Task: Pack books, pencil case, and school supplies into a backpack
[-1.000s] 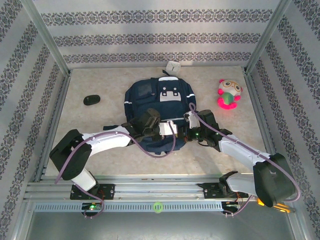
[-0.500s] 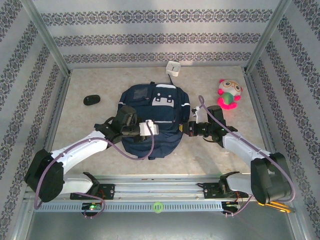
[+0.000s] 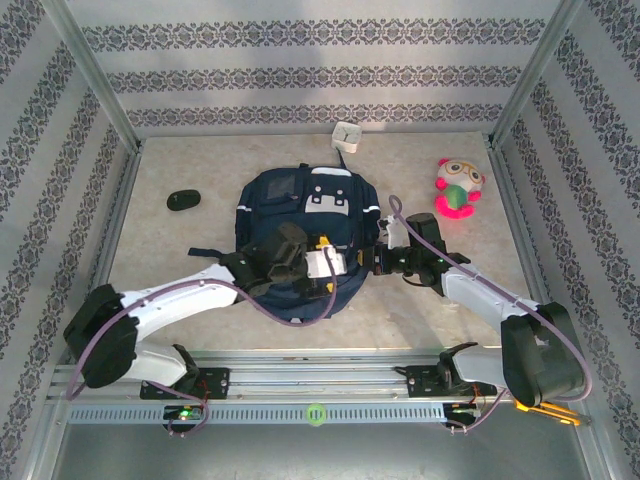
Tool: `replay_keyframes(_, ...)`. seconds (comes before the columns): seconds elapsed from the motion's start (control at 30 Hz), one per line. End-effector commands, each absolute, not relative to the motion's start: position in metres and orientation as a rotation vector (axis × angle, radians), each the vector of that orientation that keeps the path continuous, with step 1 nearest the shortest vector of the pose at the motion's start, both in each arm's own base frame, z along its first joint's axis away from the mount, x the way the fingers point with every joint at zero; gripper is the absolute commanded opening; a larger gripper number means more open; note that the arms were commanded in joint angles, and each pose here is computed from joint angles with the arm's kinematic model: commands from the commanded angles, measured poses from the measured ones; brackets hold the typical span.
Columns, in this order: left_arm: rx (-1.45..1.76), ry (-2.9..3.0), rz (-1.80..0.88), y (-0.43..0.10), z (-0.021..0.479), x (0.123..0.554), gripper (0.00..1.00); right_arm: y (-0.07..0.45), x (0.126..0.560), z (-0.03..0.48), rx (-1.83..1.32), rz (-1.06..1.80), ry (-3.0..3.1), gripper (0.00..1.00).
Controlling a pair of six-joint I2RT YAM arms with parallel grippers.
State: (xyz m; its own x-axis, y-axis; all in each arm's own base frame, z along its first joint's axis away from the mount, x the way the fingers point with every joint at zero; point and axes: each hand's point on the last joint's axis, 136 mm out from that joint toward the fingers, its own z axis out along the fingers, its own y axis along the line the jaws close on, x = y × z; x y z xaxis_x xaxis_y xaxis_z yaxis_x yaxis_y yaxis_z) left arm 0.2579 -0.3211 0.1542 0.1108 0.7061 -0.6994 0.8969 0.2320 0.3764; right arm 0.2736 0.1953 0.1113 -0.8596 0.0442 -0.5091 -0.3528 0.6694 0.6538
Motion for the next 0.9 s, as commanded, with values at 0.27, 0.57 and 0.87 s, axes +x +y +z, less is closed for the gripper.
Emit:
replay_keyframes(0.27,1.488,1.611,-0.108,-0.315,0.137,0.275,0.10,0.181,0.286,0.114,-0.168,1.027,2.375,0.00)
replay_keyframes(0.57,1.675,1.497,-0.376,-0.289,0.141,0.221,0.02,0.151,0.341,0.105,0.017,0.944,2.373,0.00)
replay_keyframes(0.87,1.772,1.467,-0.449,-0.287,0.137,0.203,0.00,0.136,0.393,0.100,0.088,0.910,2.348,0.00)
